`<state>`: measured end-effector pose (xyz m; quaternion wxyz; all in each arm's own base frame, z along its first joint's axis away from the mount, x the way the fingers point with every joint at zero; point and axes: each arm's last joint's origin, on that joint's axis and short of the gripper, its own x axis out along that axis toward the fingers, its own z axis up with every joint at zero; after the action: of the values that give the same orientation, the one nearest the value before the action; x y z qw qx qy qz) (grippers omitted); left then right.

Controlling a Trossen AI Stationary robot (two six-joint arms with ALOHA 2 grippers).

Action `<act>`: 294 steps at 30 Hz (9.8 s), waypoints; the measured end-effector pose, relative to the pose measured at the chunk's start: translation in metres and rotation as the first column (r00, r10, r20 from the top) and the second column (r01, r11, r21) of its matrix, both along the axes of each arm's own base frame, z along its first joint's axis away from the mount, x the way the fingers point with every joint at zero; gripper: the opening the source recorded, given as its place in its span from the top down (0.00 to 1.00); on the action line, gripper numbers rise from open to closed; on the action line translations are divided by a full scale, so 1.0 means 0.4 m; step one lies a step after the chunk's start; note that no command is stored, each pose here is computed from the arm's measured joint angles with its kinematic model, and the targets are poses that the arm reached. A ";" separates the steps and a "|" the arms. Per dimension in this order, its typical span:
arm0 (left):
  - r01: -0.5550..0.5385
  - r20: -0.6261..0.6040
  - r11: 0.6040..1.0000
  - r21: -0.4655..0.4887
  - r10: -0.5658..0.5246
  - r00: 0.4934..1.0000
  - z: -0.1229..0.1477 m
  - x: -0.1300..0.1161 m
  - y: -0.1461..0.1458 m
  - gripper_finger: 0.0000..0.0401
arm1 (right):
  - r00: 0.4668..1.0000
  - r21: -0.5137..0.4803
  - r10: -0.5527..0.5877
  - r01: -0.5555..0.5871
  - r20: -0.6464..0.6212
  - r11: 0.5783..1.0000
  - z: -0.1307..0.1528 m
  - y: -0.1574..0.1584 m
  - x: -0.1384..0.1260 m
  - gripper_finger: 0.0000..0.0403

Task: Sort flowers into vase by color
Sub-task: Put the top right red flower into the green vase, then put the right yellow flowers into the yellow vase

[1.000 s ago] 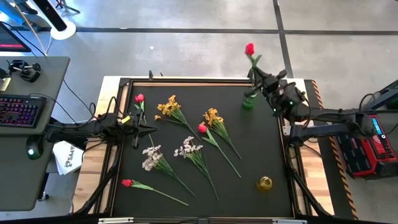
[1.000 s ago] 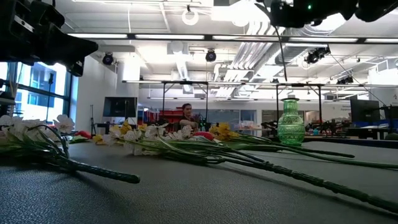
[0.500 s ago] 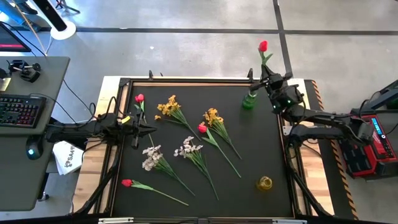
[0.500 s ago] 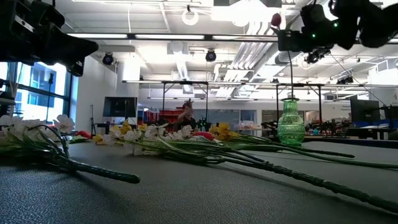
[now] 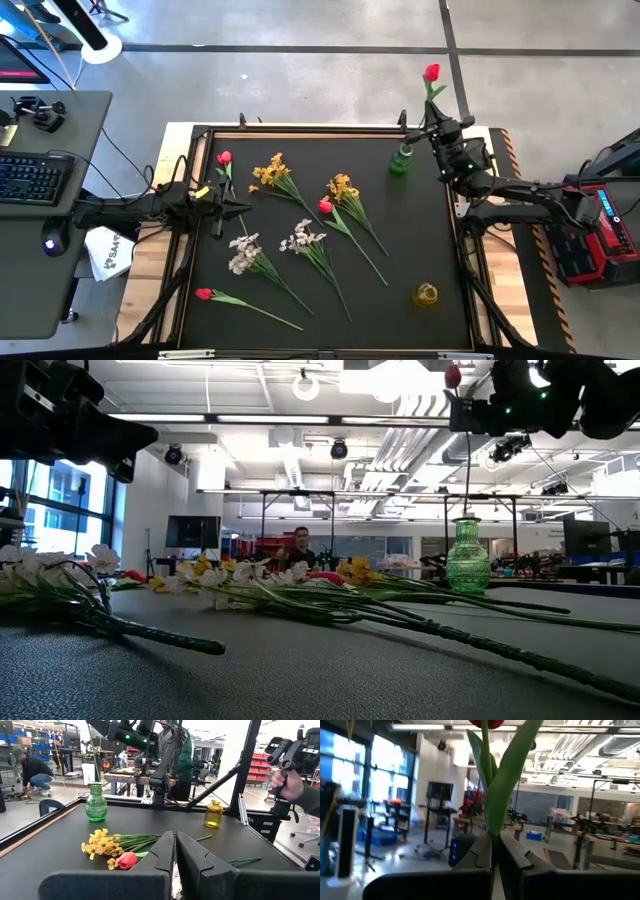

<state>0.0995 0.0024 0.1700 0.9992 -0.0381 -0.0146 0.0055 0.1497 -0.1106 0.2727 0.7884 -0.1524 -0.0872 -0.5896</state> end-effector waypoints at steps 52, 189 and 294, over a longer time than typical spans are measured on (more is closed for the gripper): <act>0.001 -0.001 1.000 -0.001 -0.001 1.000 0.000 0.000 0.000 0.98 | 0.982 0.231 0.028 0.016 -0.187 0.973 -0.102 -0.017 0.048 0.58; 0.001 -0.040 1.000 0.001 -0.001 0.999 -0.010 0.000 0.000 0.98 | 0.681 0.527 0.723 -0.658 0.113 0.538 -0.009 0.686 -0.005 0.99; 0.001 0.112 0.996 0.093 -0.011 0.994 0.027 -0.002 -0.016 1.00 | 0.508 0.370 0.848 -0.824 0.151 0.428 -0.169 0.838 -0.161 1.00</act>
<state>0.0986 -0.0040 0.1808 0.9975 0.0081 -0.0708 -0.0004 0.0854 0.2244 0.2051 0.9910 0.0566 -0.0069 -0.1209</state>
